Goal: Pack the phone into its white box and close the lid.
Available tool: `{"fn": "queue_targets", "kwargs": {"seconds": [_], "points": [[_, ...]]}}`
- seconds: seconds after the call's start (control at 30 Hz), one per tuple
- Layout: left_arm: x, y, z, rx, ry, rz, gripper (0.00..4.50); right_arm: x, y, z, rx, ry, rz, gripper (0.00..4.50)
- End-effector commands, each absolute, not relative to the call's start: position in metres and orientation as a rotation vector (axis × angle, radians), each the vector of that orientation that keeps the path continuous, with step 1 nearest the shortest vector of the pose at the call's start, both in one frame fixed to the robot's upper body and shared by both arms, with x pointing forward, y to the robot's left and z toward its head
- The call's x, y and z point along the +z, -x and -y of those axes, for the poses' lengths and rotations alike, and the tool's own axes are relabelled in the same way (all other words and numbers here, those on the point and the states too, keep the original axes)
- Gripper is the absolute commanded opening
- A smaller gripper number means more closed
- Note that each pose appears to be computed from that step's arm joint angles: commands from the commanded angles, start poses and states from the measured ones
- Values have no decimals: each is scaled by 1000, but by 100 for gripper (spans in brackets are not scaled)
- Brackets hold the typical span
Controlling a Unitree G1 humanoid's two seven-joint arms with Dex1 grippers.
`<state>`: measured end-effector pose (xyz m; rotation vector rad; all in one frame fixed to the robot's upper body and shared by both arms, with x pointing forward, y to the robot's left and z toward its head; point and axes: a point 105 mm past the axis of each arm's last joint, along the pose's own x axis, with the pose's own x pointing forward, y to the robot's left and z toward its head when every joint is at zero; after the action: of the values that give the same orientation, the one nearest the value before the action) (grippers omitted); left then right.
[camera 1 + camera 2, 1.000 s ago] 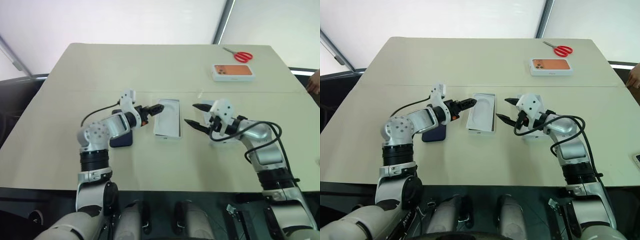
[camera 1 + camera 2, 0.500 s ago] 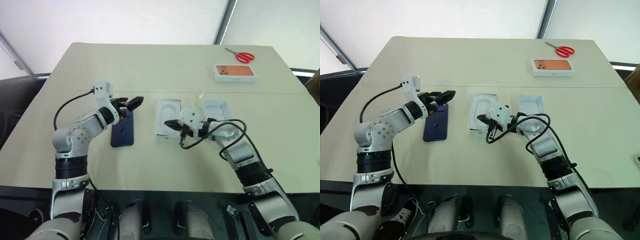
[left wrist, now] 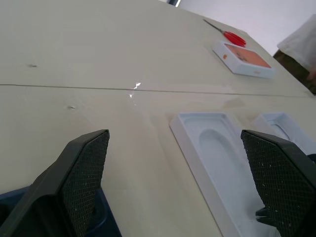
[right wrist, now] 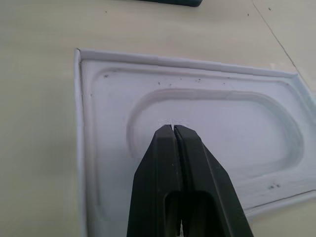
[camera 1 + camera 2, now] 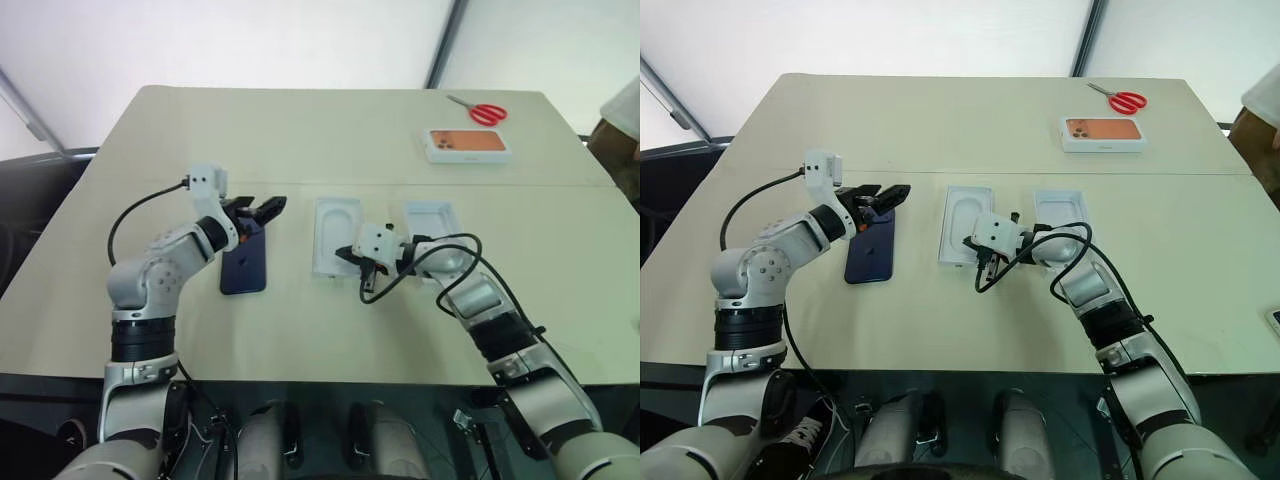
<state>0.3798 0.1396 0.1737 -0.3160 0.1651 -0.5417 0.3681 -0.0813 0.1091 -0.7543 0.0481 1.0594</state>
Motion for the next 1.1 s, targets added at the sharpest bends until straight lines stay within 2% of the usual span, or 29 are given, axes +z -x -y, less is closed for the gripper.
{"fn": "queue_targets", "kwargs": {"seconds": [0.03, 0.2, 0.33, 0.43, 0.6, 0.73, 0.83, 1.1], "points": [[189, -381, -141, -540, 289, -103, 450, 112, -371, 76, 1048, 738, -26, 6], [188, -381, -144, -528, 277, -104, 450, 124, -371, 69, 1038, 705, 28, 6], [188, -379, -146, -535, 278, -102, 450, 146, -387, 70, 951, 715, 96, 6], [186, -379, -147, -538, 279, -107, 450, 150, -399, 72, 880, 745, 112, 6], [185, -377, -147, -541, 281, -111, 450, 123, -412, 71, 825, 852, 38, 6], [181, -375, -150, -531, 275, -129, 450, 108, -408, 70, 861, 931, 15, 6], [178, -372, -154, -523, 273, -142, 450, 117, -408, 67, 864, 899, 44, 6], [175, -359, -184, -511, 458, -216, 450, 167, -400, 45, 901, 661, 178, 6]]}}
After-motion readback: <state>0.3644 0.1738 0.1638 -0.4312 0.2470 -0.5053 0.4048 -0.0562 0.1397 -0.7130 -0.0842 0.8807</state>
